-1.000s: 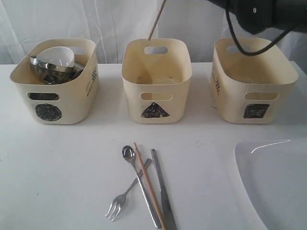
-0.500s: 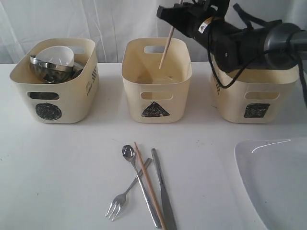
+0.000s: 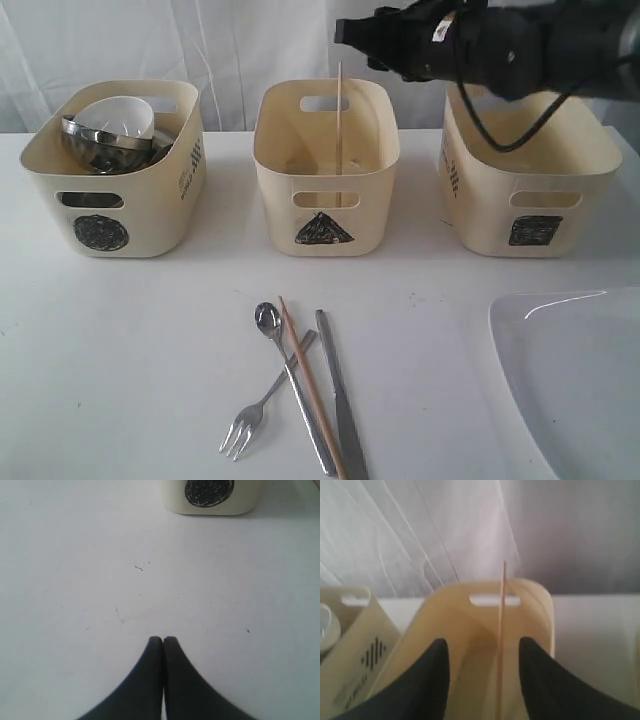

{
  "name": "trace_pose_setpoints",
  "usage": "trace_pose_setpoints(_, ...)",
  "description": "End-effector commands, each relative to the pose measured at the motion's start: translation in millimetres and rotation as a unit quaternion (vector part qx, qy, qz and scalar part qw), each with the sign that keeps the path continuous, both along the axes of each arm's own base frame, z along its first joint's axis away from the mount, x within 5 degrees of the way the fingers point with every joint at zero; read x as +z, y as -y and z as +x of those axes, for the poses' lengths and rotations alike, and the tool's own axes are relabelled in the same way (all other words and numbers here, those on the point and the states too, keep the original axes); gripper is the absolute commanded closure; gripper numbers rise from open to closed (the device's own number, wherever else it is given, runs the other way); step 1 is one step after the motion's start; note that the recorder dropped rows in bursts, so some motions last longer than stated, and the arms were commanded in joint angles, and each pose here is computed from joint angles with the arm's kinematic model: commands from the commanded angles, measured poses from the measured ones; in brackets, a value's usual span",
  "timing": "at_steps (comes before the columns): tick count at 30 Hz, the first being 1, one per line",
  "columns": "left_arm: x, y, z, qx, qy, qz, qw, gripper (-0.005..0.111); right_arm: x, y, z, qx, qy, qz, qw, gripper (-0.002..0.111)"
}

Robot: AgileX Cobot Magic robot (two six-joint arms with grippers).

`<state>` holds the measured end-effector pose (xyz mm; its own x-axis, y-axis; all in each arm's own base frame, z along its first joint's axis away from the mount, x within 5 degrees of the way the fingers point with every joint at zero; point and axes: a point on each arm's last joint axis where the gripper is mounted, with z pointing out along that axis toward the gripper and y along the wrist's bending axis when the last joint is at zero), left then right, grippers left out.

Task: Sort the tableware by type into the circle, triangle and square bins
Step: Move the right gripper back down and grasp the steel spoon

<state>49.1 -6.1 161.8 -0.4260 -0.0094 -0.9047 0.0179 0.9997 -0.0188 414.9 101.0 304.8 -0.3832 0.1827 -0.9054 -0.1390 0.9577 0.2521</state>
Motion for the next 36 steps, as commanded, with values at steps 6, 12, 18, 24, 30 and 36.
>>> trace_pose_setpoints(6,-2.9,0.4,-0.5,-0.001,-0.005,-0.002,1.0,0.107,32.7,8.5,-103.7,0.07,-0.295,-0.134,0.943,0.108)
trace_pose_setpoints(12,-2.9,0.4,-0.5,-0.001,-0.005,-0.002,1.0,0.107,29.0,-36.1,-140.4,0.17,-0.358,-0.148,0.906,0.108)
trace_pose_setpoints(18,-2.9,0.4,-0.5,-0.001,-0.005,-0.002,1.0,0.107,-26.6,-86.1,-168.1,0.247,-0.396,-0.185,0.865,0.108)
trace_pose_setpoints(24,-2.9,0.4,-0.5,-0.001,-0.005,-0.002,1.0,0.107,-50.2,-98.8,-166.7,0.233,-0.415,-0.173,0.862,0.108)
trace_pose_setpoints(30,-2.9,0.4,-0.5,-0.001,-0.005,-0.002,1.0,0.107,-68.0,-109.9,-156.4,0.263,-0.399,-0.176,0.861,0.098)
trace_pose_setpoints(36,-2.9,0.4,-0.5,-0.001,-0.005,-0.002,1.0,0.107,-96.8,-117.0,-147.0,0.274,-0.414,-0.195,0.846,0.074)
